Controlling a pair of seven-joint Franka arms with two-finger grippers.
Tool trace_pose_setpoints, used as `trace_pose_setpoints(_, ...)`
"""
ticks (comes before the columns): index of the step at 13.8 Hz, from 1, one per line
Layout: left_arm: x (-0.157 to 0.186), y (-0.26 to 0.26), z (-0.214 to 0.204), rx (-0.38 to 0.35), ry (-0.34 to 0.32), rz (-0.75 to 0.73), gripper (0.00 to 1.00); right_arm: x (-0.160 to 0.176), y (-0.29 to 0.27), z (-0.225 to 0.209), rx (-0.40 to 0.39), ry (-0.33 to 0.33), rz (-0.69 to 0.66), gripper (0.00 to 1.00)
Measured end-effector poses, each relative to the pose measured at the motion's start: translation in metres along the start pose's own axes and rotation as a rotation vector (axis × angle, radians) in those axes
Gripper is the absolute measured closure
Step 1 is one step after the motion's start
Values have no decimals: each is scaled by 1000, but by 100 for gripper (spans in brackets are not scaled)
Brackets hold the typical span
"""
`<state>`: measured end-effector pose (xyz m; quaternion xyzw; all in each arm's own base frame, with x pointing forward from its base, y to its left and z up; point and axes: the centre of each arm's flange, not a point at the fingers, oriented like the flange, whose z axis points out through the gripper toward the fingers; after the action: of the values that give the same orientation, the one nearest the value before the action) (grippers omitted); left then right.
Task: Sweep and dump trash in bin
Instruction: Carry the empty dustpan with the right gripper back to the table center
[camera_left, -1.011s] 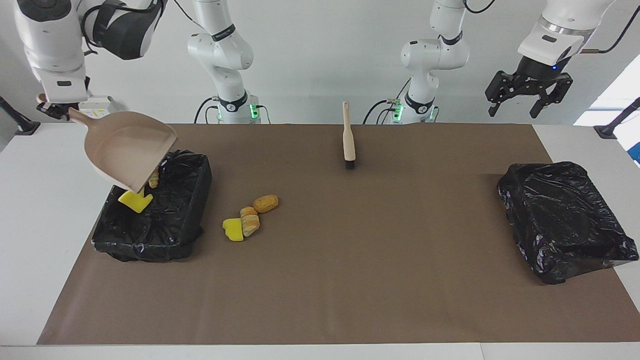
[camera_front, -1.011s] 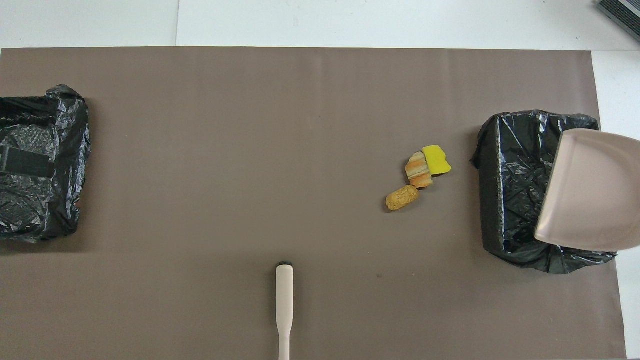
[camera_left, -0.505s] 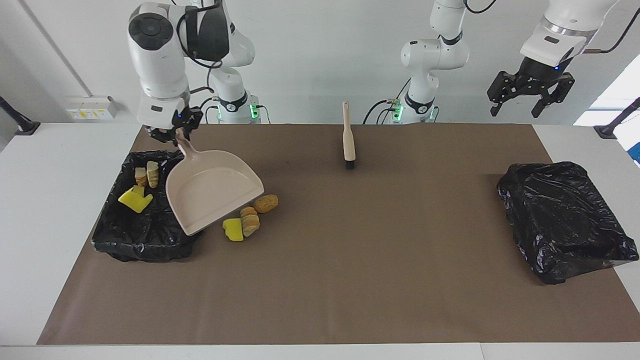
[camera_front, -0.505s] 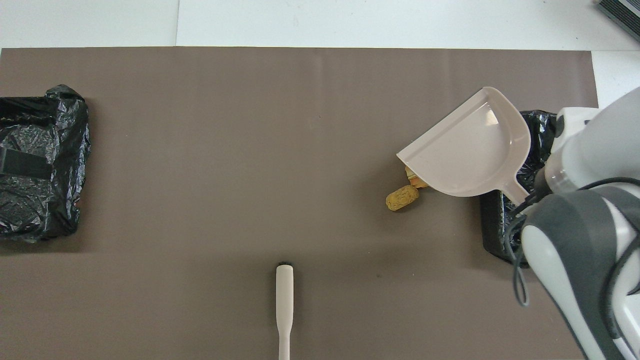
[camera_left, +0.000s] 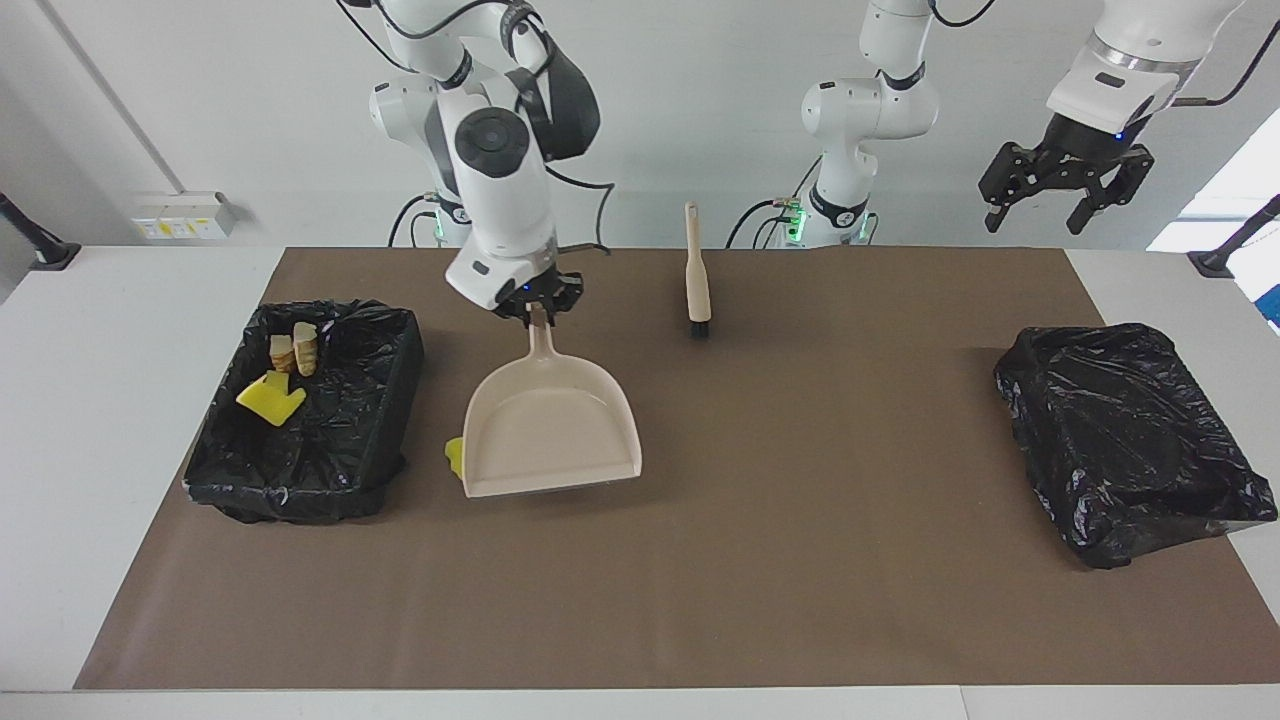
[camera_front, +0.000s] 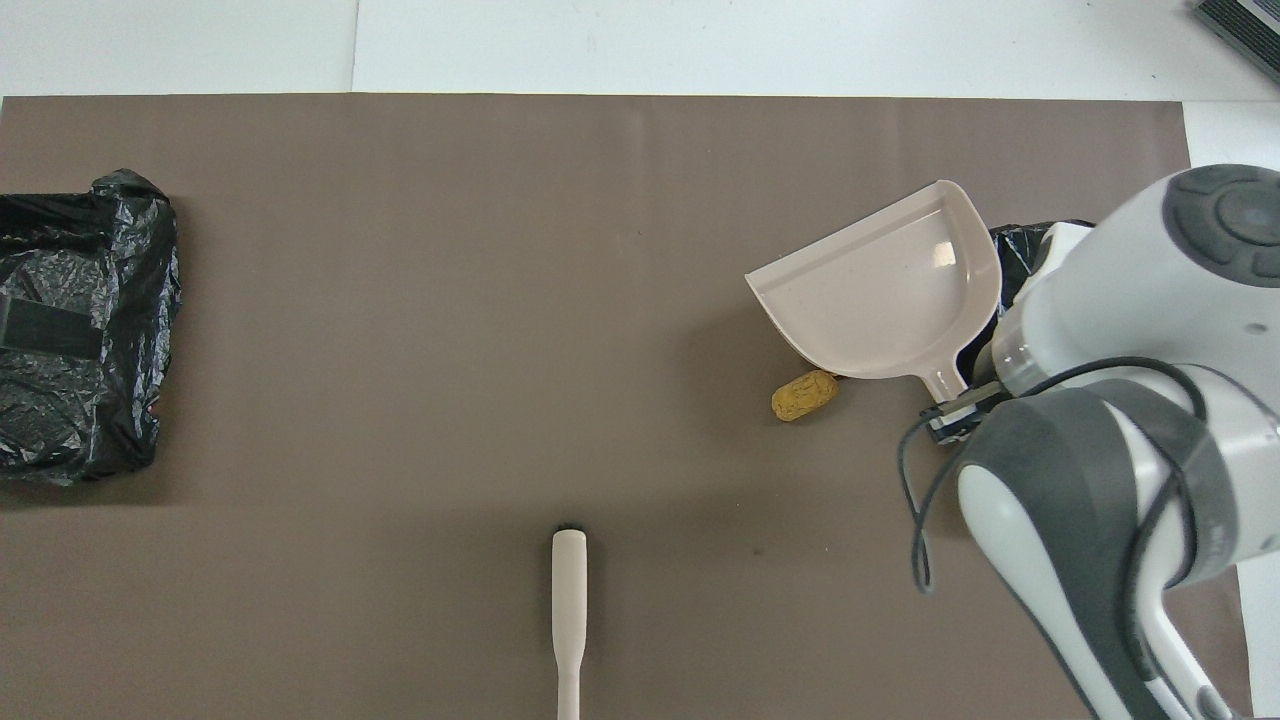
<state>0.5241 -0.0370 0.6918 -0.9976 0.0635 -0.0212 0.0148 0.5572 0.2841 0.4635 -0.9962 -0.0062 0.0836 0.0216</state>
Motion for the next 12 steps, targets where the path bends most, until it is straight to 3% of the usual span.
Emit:
trace_pose_setpoints(6,0,-1,0,0,0,-2,0,19,-147,90,93,103,123,69)
trace_pose_setpoints(12,0,-1,0,0,0,-2,0,26,-180,128,107,129,108,69)
